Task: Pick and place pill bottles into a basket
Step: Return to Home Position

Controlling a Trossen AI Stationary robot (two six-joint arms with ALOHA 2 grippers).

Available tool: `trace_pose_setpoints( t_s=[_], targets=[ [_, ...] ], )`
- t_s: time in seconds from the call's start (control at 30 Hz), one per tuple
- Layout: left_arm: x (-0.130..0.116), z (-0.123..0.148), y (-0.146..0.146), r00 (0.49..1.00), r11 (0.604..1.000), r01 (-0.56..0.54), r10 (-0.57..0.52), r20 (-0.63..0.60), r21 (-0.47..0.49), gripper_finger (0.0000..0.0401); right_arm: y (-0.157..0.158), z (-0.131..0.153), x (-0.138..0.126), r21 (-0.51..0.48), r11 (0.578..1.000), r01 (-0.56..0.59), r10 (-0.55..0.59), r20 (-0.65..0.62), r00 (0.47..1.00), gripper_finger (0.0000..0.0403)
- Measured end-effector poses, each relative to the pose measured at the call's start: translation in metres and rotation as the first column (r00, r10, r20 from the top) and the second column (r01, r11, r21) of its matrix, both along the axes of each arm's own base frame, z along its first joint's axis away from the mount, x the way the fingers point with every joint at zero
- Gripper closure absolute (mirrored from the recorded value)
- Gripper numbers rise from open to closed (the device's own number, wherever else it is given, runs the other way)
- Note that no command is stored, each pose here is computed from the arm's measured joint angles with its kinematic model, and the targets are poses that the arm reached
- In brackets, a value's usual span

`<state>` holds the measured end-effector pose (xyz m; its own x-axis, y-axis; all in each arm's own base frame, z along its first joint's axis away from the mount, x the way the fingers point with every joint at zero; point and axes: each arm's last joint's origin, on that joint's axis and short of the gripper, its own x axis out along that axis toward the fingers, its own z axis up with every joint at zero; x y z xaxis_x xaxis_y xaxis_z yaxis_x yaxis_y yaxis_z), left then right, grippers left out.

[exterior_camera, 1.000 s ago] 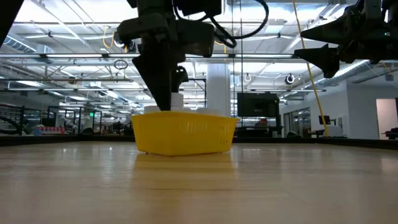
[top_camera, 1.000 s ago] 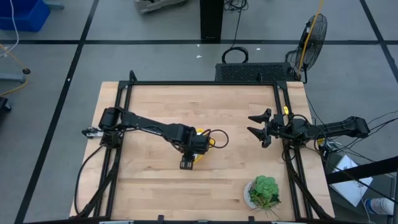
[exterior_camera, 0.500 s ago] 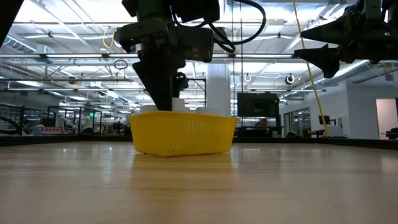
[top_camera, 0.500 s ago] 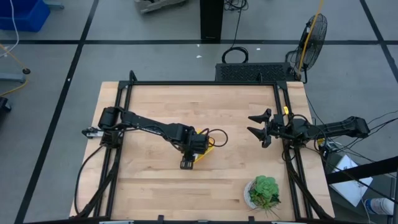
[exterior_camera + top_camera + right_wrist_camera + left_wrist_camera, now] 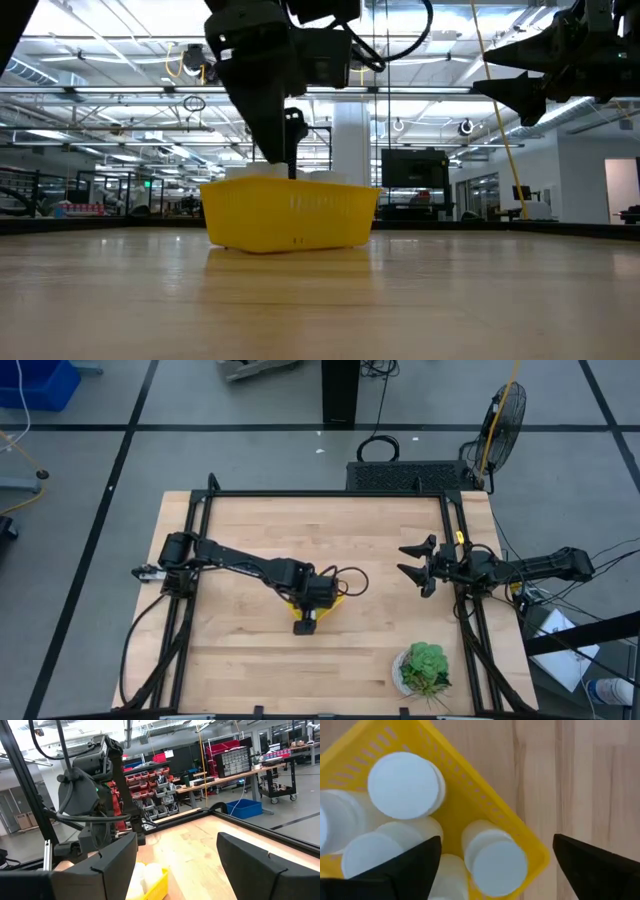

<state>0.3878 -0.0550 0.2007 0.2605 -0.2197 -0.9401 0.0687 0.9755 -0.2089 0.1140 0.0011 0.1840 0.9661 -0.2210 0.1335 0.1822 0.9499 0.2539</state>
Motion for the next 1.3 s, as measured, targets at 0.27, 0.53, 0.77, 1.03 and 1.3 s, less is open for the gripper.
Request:
trace_pose_setpoints(
  t_s=[0.27,0.53,0.77,1.03,1.3],
  targets=[
    [0.012,0.026,-0.003,0.996,1.000,0.008,-0.007,0.085,-0.010,0.0056,0.000,0.000,0.000,0.000,1.000,0.000,0.000,0.000,1.000,0.0138],
    [0.013,0.071,-0.015,0.981,0.994,0.096,-0.102,0.167,0.045,0.0081,0.000,0.001,0.000,0.001,1.000,0.000,0.000,0.009,1.000,0.0138],
    [-0.034,0.118,-0.014,0.927,0.981,0.080,-0.139,0.349,0.177,0.0085,0.002,0.007,-0.001,-0.010,0.997,-0.082,0.083,0.068,0.994,0.0138],
    [-0.139,0.118,0.004,0.792,0.974,-0.056,-0.090,0.604,0.219,0.0075,0.005,0.034,-0.008,-0.129,0.976,-0.177,0.191,0.102,0.976,0.0138],
    [-0.230,0.078,0.027,0.537,0.973,-0.221,0.066,0.841,0.065,0.0085,0.002,0.077,-0.039,-0.210,0.966,-0.151,0.176,0.106,0.979,0.0138]
  ],
)
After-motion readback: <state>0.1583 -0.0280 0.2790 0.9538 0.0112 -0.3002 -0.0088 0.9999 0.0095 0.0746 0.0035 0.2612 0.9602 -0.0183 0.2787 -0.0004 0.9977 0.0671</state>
